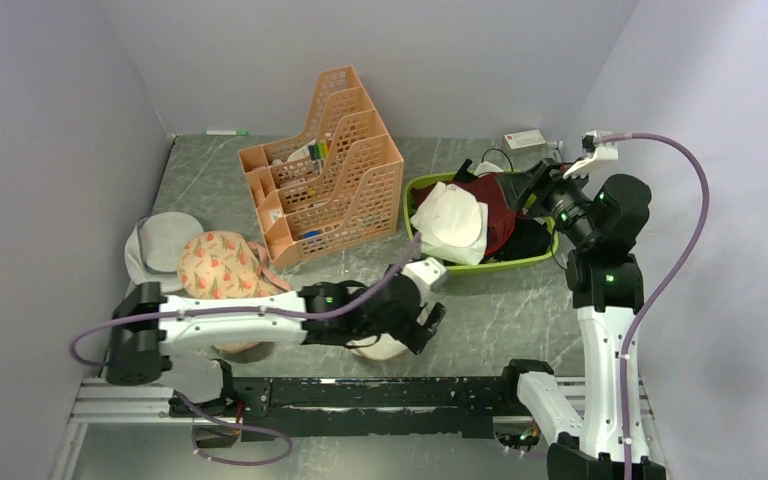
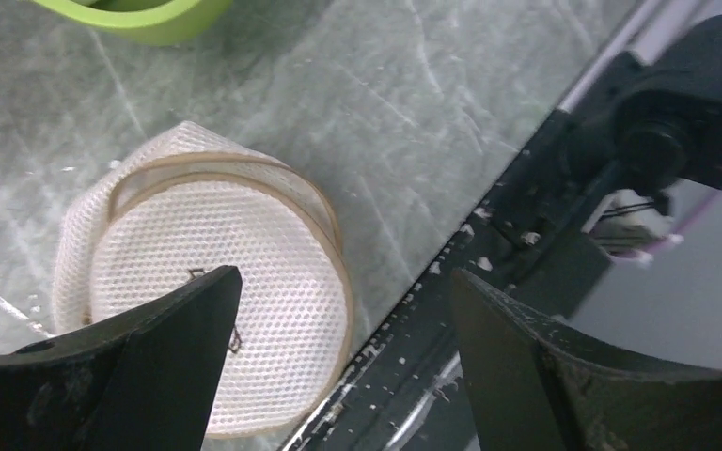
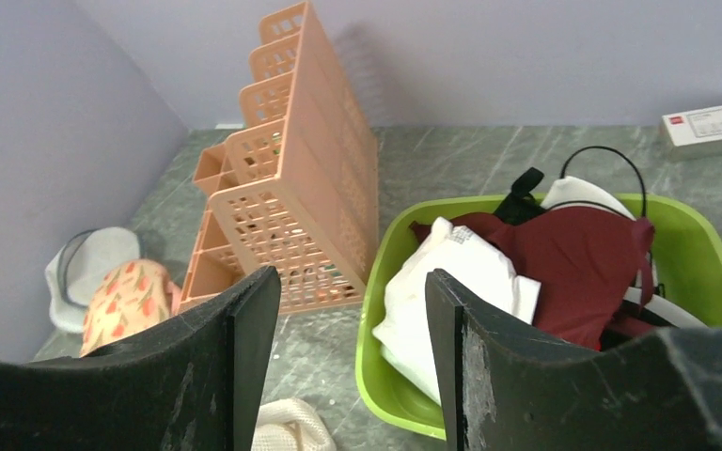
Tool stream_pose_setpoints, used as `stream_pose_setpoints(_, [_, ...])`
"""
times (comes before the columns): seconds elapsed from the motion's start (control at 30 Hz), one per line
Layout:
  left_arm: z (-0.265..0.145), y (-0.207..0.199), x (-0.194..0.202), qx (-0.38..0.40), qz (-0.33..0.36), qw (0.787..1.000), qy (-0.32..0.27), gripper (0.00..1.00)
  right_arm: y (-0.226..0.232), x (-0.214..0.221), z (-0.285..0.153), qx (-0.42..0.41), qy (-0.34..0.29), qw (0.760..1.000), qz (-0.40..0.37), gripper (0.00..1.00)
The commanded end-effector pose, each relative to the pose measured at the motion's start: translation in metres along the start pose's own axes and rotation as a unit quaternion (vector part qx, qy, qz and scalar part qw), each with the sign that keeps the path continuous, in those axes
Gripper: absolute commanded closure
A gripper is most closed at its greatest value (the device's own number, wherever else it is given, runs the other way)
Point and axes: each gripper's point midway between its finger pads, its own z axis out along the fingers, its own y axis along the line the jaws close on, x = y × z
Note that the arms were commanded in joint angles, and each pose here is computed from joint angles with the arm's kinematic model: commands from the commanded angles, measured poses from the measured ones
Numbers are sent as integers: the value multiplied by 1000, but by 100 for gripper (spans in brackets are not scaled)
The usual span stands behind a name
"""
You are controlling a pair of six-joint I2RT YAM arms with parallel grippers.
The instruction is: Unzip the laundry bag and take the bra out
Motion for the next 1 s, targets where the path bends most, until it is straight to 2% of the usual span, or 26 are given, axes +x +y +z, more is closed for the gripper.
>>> stream_pose_setpoints(0.0, [-14,-13,-4,132,-77,988,-20,9,18,3,-1,-52,32,998,1,40])
stream_pose_setpoints(0.1, [-13,6,-6,188,-160,968,-39,18,32,8,-1,-96,49,994,2,32])
stream_pose_setpoints(0.27, [1,27,16,265,-257,928,-40,19,53,11,-6,-159,68,985,14,25])
stream_pose_setpoints(0.4, [29,40,44,254,-282,925,-13,16,68,23,-6,-200,85,975,43,23])
stream_pose_setpoints(0.5, [50,62,66,207,-294,933,6,14,80,30,-5,-208,94,973,43,21])
stream_pose_setpoints(0.63, [60,73,76,195,-295,935,17,11,101,45,5,-203,118,971,39,20])
stream_pose_setpoints(0.77, [43,70,50,208,-277,938,-6,8,133,70,15,-191,160,968,10,20])
stream_pose_setpoints(0.83, [24,72,29,216,-271,937,-33,0,137,71,18,-182,161,970,-2,19])
stream_pose_setpoints(0.87, [8,74,11,228,-270,933,-64,1,137,69,19,-180,157,971,-5,18])
stream_pose_setpoints(0.97, [-23,88,-14,242,-261,929,-101,1,129,67,26,-157,151,976,-17,15])
